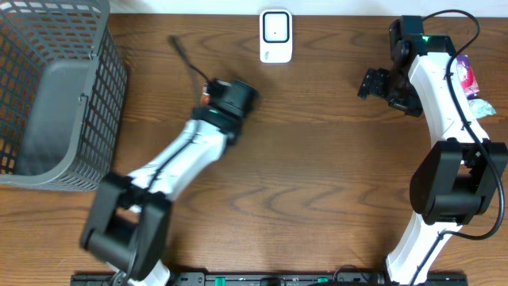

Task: Scan the item barcode
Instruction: 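Lift the red-brown package and drop it toward the table centre, then retract the left gripper back beside the basket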

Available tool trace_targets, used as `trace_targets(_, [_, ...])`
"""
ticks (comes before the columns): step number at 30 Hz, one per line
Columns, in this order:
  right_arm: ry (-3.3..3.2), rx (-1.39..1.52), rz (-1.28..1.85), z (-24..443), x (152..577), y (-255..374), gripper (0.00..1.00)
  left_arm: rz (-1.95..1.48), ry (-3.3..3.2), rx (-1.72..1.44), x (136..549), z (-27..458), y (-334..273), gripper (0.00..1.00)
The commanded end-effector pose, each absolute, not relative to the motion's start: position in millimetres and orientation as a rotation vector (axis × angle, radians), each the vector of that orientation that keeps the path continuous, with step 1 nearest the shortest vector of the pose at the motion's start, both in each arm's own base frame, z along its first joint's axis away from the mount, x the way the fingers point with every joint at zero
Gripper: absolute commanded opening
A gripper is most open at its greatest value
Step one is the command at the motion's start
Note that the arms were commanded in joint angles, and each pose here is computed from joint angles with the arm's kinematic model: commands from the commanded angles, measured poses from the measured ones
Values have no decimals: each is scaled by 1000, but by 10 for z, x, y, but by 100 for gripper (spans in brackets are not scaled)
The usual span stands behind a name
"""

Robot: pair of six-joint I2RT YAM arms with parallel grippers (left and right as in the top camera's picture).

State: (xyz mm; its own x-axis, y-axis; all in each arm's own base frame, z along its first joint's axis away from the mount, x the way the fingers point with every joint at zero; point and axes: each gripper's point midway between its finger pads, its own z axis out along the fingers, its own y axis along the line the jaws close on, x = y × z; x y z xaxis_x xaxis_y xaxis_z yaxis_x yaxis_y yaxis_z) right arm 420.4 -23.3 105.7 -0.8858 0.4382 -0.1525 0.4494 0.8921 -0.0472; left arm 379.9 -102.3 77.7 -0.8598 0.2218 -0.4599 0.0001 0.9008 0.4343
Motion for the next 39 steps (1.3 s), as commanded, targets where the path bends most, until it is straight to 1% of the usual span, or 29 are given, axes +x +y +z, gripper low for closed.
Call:
trace_targets(1, [2915,687,-146,1078,4199,-294,99,919,2380,183,3814,837,-906,7])
trace_targets(4, [2915,687,-146,1078,4199,-294,99,958,2369,271,3759,686,-1076,7])
trace_targets(8, [2915,687,-146,1078,4199,-294,99,943,2384,336,3679,464,-1277,12])
trace_targets(10, [2915,687,-146,1078,4199,-294,99,904,2409,380,3620,386,-1397,12])
trace_targets(11, [2915,687,-146,1078,4199,-294,99,881,2416,398,3592,366,-1463,17])
trace_targets(12, [2915,687,-146,1078,4199,-294,99,856,2419,420,3561,356,-1542,34])
trace_targets(13, [2915,687,-146,1078,4199,-294,99,841,2417,438,3534,354,-1606,57])
trace_targets(14, [2915,687,-146,1078,4199,-294,99,831,2410,456,3510,353,-1665,63])
trace_targets(16, [2915,687,-146,1078,4199,-294,99,796,2413,502,3436,327,-1803,61])
trace_targets(21, [2915,687,-146,1078,4199,-294,99,669,2451,612,3223,231,-2150,60])
trace_targets(23, [2915,687,-146,1078,4199,-294,99,643,2440,630,3192,275,-2247,56])
trace_targets(28, [2915,687,-146,1078,4199,-294,99,560,2397,583,3258,700,-2372,55])
trace_targets(31, [2915,687,-146,1078,4199,-294,99,492,2364,480,3377,1063,-2283,55])
trace_targets(32, [2915,687,-146,1078,4199,-294,99,472,2354,430,3425,1200,-2203,56])
trace_targets(33, [2915,687,-146,1078,4199,-294,99,457,2349,376,3469,1324,-2099,61])
trace_targets(35, [2915,687,-146,1078,4199,-294,99,431,2347,278,3530,1510,-1897,66])
trace_targets(37, [2915,687,-146,1078,4199,-294,99,391,2363,196,3577,1660,-1671,69])
trace_targets(39, [2915,687,-146,1078,4199,-294,99,351,2386,119,3613,1761,-1442,75])
